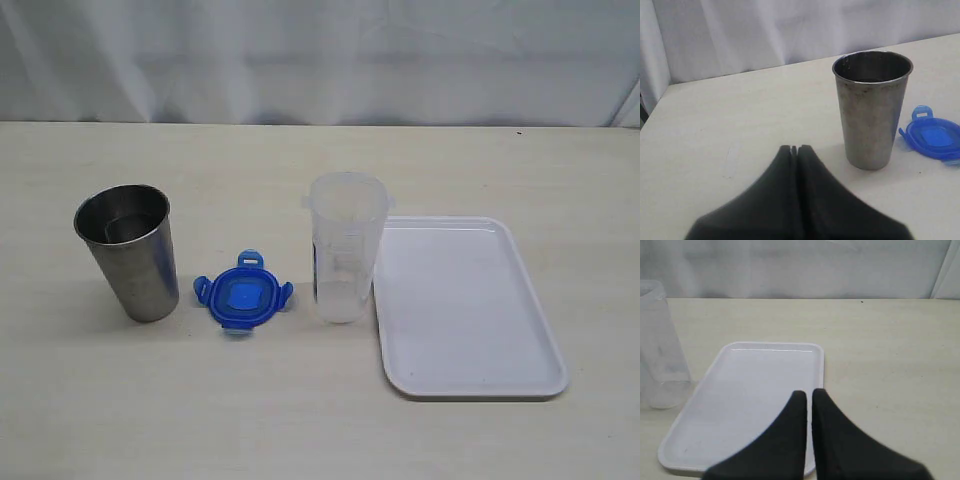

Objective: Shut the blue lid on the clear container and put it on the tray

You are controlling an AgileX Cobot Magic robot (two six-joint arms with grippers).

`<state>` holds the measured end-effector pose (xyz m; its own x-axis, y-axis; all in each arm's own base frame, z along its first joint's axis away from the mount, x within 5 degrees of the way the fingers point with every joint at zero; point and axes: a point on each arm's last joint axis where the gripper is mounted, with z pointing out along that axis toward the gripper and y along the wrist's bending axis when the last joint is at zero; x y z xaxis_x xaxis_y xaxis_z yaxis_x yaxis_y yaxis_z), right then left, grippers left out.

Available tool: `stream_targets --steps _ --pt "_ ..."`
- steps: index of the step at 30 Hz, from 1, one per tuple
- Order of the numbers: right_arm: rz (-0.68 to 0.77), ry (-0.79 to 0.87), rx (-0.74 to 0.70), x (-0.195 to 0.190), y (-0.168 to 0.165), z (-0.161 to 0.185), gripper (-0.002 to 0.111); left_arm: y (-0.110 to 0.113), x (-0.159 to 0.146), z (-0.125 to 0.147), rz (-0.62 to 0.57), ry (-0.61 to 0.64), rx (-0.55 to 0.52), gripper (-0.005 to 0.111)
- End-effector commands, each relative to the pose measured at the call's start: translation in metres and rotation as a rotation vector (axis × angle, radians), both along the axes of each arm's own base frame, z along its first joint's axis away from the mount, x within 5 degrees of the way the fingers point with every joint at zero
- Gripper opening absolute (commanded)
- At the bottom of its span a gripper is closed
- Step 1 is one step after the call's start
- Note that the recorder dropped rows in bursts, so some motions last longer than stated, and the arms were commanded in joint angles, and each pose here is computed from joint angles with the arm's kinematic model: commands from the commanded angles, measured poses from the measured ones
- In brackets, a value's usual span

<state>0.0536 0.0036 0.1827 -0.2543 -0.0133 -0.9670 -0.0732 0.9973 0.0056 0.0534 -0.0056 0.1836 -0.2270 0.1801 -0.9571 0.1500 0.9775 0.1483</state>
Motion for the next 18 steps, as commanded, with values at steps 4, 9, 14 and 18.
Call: stream_targets --steps 4,9,14,18 --pt "-0.004 -0.004 -0.001 0.000 0.000 0.000 0.004 0.000 0.000 0.001 0.000 -0.021 -0.003 0.000" --pt "-0.004 -0.004 -0.001 0.000 0.000 0.000 0.004 -0.001 0.002 0.015 -0.006 -0.176 -0.043 0.000" --pt "-0.004 -0.004 -0.001 0.000 0.000 0.000 0.004 -0.001 0.001 0.039 -0.006 -0.428 -0.146 0.000" --pt "-0.004 -0.004 -0.001 0.000 0.000 0.000 0.004 0.001 -0.008 0.065 -0.016 -0.715 -0.268 0.000"
